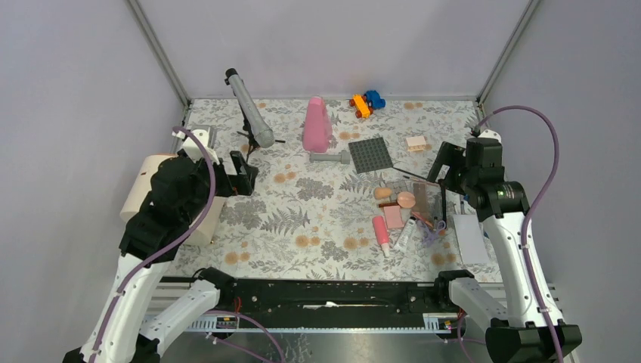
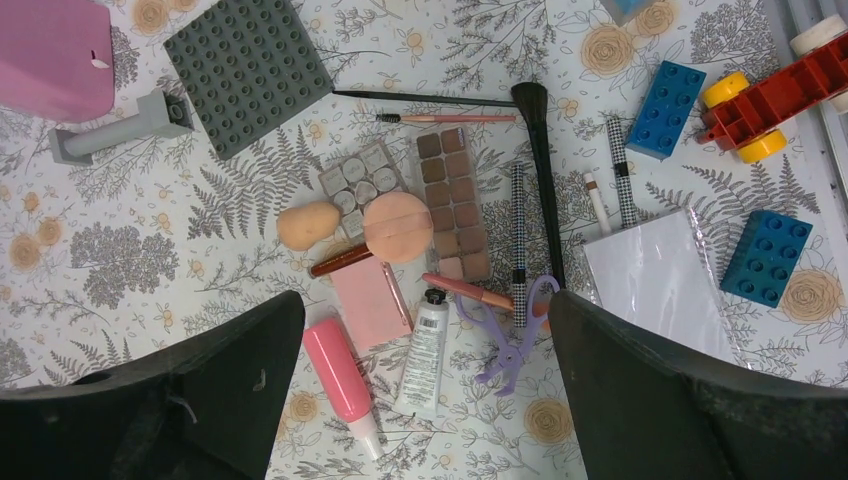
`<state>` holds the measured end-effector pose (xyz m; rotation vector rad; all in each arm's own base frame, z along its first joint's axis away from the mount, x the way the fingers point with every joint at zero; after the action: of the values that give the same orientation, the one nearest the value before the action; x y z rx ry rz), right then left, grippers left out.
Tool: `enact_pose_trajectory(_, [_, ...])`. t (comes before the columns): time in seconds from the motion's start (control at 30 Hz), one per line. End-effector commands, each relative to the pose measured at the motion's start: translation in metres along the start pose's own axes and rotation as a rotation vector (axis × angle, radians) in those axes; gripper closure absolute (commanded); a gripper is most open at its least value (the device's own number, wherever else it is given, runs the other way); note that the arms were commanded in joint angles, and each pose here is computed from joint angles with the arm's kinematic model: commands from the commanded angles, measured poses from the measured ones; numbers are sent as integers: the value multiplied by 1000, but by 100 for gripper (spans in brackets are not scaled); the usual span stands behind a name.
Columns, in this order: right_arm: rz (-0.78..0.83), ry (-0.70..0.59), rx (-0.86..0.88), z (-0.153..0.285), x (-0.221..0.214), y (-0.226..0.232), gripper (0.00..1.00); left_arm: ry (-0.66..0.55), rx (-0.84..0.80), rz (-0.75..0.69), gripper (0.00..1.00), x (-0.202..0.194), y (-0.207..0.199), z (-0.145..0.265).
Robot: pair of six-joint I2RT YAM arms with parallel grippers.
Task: Organize the makeup
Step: Move the storage box to the center of the board.
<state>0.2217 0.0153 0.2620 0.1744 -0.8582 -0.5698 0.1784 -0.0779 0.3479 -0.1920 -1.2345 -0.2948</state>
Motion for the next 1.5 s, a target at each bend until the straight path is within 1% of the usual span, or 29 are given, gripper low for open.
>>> enact_pose_trajectory(0.0, [-11,1,-1,-7,1,2,1,-14,122,53,1,3,14,-3])
enact_pose_trajectory(0.1, [-19,22,6,-12,-3,3,1,23,180,53,1,-5,21,0])
enact_pose_trajectory(0.17, [-26,31,14,-17,-8,2,1,59,245,93,1,-13,27,0])
enact_pose_trajectory(0.23, [-34,37,9,-20,-12,1,1,75,265,135,1,-19,27,1])
enact_pose_trajectory(0.33, [-51,46,17,-24,-17,1,1,58,314,204,1,-24,31,6])
enact_pose_trajectory(0.43, [-61,49,22,-26,-19,1,1,26,411,279,1,-27,41,14])
enact_pose_trajectory(0.5, [-61,49,28,-26,-19,2,1,12,461,302,1,-28,46,21])
enact_pose_trajectory(0.7, [-48,38,25,-26,-15,2,1,17,605,359,1,-20,59,20])
enact_pose_trajectory(0.9, [-39,41,33,-28,-14,4,1,-63,833,404,1,3,84,31])
enact_pose_trajectory(1.0, [-37,54,42,-30,-14,6,1,-67,859,367,1,18,92,24])
enact_pose_trajectory(1.03, [-38,60,47,-31,-15,8,1,-47,858,354,1,21,95,18])
enact_pose_trajectory(1.1, [-37,74,63,-32,-16,10,1,2,843,354,1,22,107,4])
enact_pose_trajectory(1.2, [-36,84,72,-32,-17,12,1,42,848,405,1,16,138,-8])
enact_pose_trajectory(1.33, [-38,91,93,-32,-20,13,1,76,966,449,1,7,177,-5])
enact_pose_trajectory(1.47, [-39,122,111,-36,-24,15,1,82,1067,494,1,-5,197,5])
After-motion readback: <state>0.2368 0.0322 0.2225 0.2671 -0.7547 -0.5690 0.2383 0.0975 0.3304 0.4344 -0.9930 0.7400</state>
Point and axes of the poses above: each gripper's point midway between its finger pads, its own z axis back along the fingers, its own y axis along the line the jaws close on, x = y × z, the point moved 5 cm from there along z, back along the fingers, and after that the axes turned 14 degrees about -z, right-handed, at the moved point
